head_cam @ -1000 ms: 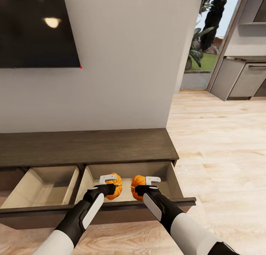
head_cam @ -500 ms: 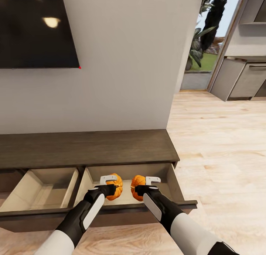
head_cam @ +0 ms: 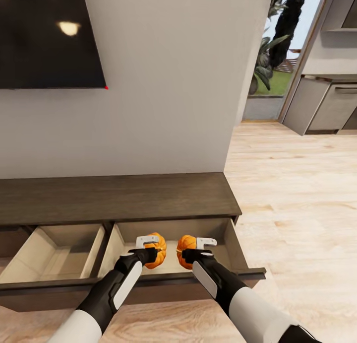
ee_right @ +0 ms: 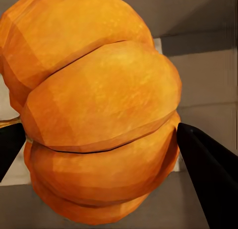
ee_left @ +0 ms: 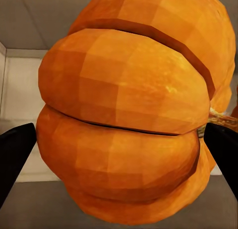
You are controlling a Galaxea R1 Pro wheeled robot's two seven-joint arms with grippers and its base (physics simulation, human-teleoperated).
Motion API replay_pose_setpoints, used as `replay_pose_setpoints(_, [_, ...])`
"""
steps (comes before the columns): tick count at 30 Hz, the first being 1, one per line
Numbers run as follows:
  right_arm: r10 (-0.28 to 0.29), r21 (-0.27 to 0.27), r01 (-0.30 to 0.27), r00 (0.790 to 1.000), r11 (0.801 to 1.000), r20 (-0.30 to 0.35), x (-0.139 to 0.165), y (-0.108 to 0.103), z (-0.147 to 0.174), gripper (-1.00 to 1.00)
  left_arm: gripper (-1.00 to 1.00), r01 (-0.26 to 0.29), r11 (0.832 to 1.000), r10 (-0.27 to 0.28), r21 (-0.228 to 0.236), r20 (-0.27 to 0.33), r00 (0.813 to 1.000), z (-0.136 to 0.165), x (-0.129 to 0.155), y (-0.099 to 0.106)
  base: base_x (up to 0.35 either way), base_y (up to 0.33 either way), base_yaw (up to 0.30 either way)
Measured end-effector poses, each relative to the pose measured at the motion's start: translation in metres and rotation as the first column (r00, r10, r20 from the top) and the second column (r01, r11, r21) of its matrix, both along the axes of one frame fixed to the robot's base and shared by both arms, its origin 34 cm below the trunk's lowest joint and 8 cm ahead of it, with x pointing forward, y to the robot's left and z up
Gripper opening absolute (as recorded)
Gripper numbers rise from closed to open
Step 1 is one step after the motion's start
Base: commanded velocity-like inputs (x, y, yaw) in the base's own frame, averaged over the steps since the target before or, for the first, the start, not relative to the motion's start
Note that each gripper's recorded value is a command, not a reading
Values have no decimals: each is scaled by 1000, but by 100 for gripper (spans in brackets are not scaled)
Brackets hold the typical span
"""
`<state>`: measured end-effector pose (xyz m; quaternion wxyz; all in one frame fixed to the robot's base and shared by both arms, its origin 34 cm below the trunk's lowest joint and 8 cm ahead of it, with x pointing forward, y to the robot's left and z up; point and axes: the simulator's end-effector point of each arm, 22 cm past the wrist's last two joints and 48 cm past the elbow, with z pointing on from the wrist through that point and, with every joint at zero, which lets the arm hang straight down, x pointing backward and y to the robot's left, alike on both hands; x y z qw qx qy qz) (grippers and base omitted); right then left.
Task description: Place each of the two pumpkins and all three candles from the living room inside a cabinet in the living room (use any cabinet), then make sure every cabinet is closed, and position the cauldron so it is next to a table in the living room.
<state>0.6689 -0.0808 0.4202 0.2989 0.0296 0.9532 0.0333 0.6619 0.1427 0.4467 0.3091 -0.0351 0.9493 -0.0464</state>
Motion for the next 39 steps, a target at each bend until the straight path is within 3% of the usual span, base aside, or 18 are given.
replay_pose_setpoints(6, [-21,-15,21,1000,1000,14,-5,-9,-20,-100,-100,-6,1000,6,-1,12,1000,-12,-1,0,0,0,0])
replay_pose_setpoints(10, [-37,-11,38,998,999,54,1,-11,-20,-100,-100,-18,1000,18,-4,42,999,-12,3,1,0,0,0])
replay_pose_setpoints(24, [-41,-10,42,997,999,64,2,-12,-19,-100,-100,-20,1000,20,-3,47,999,-12,4,1,6,0,0])
replay_pose_setpoints(29, [-42,-10,43,997,999,63,2,-12,-19,-100,-100,-62,997,60,49,41,997,-13,3,16,46,0,0])
replay_pose_setpoints(39, [-43,-9,44,997,999,61,2,-12,-19,-100,-100,-72,996,70,47,42,997,-12,2,9,2,0,0])
